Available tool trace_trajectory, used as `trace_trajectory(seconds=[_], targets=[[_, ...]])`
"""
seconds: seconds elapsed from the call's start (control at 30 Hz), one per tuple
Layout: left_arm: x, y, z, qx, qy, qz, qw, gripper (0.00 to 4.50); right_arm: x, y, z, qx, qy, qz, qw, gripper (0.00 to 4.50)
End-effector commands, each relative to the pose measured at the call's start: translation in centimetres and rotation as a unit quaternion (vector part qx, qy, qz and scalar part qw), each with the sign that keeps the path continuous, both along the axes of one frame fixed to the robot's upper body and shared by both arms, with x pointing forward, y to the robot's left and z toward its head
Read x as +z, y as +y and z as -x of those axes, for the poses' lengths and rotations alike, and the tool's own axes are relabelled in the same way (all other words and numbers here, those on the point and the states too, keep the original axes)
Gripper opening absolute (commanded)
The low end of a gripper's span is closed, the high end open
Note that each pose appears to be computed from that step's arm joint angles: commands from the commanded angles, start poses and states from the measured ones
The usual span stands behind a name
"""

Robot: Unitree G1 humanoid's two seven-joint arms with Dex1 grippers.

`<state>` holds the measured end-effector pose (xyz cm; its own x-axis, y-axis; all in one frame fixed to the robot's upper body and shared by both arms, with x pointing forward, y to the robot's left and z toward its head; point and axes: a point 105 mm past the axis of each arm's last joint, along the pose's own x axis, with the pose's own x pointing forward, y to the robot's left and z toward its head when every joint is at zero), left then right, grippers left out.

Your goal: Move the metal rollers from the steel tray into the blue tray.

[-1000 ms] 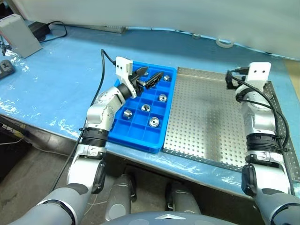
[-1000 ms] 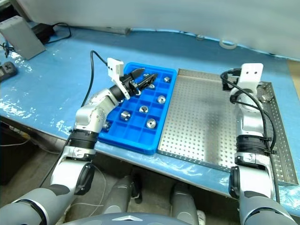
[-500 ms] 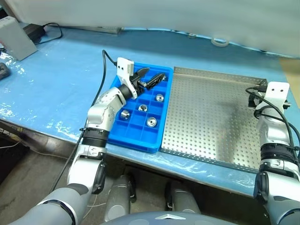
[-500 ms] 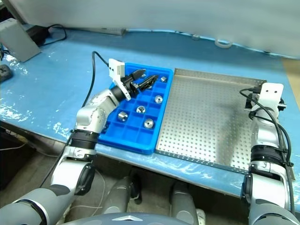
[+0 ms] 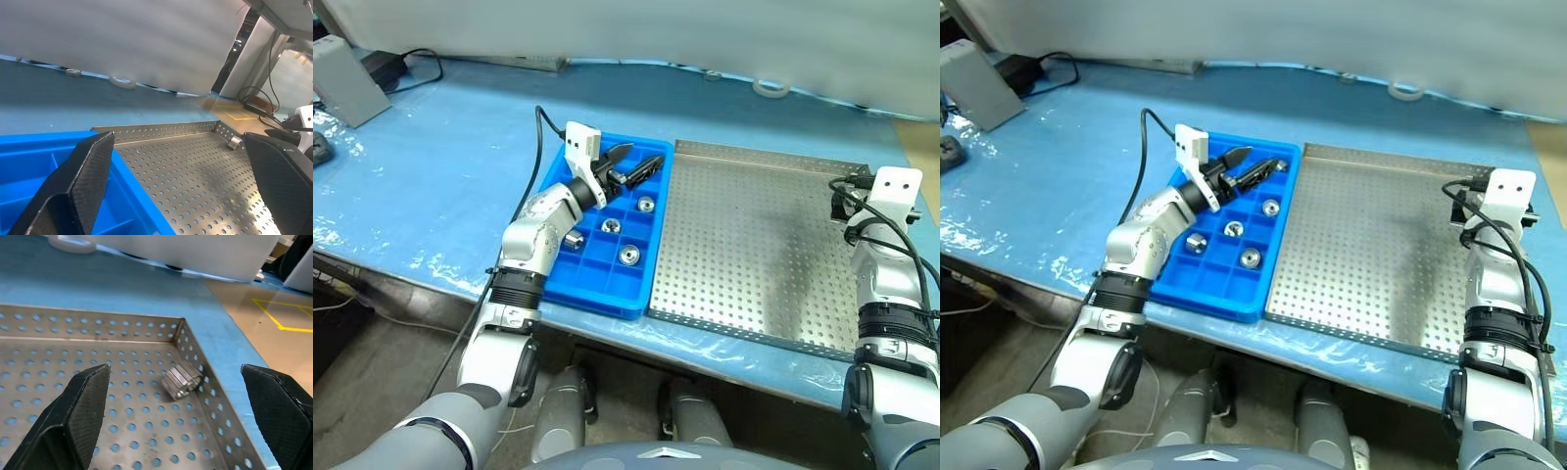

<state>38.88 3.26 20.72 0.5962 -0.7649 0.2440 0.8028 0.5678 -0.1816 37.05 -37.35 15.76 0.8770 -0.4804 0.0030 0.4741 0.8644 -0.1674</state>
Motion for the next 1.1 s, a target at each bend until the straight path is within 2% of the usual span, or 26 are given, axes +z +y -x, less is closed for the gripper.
trace_trajectory(seconds=[0.03,1.1], targets=[[1.3,0.1,0.3,-0.004,-0.024,0.002,1.000,4.49,1.5,0.2,0.3,0.010,-0.027,0.008,1.000,4.50],[1.3,0.4,0.2,0.003,-0.023,-0.001,1.000,4.49,0.4,0.5,0.3,0.014,-0.006,0.018,1.000,4.50]])
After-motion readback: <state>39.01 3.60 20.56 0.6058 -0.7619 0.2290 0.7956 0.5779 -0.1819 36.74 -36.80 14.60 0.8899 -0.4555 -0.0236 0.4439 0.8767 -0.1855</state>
